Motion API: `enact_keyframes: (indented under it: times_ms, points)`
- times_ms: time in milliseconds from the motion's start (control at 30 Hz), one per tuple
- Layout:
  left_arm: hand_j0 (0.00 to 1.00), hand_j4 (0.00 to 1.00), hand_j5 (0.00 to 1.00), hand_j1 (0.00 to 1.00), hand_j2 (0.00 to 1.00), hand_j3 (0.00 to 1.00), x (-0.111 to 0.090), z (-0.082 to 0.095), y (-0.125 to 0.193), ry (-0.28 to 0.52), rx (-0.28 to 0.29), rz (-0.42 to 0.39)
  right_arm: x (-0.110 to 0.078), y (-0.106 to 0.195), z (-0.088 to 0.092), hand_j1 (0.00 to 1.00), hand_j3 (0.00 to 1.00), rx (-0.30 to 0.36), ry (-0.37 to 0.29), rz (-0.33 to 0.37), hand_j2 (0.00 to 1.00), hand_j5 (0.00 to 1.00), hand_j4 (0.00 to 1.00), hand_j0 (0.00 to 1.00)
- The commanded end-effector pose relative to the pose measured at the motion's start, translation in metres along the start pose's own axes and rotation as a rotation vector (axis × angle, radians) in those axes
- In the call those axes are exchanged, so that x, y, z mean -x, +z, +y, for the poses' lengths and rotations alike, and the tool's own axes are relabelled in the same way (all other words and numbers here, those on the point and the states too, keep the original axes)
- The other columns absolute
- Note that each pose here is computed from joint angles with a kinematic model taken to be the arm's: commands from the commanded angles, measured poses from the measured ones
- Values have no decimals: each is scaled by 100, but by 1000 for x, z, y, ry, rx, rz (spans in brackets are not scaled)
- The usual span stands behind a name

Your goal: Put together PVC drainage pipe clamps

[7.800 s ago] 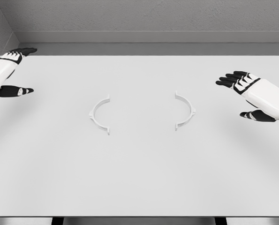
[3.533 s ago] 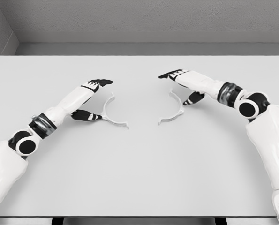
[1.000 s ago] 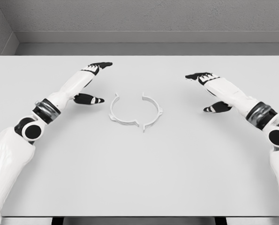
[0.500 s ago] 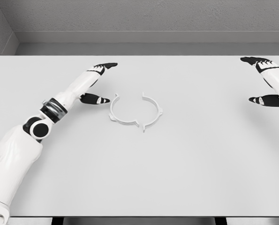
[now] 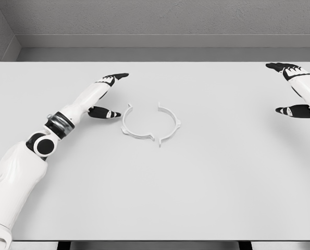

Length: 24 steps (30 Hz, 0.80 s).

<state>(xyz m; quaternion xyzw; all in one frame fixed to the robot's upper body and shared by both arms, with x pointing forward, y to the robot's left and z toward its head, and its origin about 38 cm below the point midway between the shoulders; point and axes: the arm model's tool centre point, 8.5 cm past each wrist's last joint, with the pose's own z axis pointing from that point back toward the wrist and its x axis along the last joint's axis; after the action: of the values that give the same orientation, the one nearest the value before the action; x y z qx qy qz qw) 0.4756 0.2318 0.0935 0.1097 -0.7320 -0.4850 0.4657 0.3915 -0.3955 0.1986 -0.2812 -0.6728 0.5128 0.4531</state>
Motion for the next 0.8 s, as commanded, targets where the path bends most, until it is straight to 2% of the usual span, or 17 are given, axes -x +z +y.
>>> enact_keyframes:
  times_ms: [0,233,367,433,767]
  points:
    - [100,100,100,100,100,100,1,0,1,6,-3,4,0,0,0,100,100,5,-7,-2,100,100,100,100]
    - [100,100,100,100,100,100,-5,-7,-5,23,-3,-10,-4,-4,3,100,100,-10,-5,-16,100,100,100,100]
    - [100,100,100,100,100,100,-7,-9,-6,25,-3,-13,-8,-9,-8,100,100,28,-12,-41,100,100,100,100]
    - [100,100,100,100,100,100,-9,-13,-8,32,-1,-18,-18,-9,-17,100,100,45,20,-62,100,100,100,100]
    - [100,100,100,100,100,100,-17,-20,-14,38,2,-37,-20,-7,-14,100,100,35,24,-64,100,100,100,100]
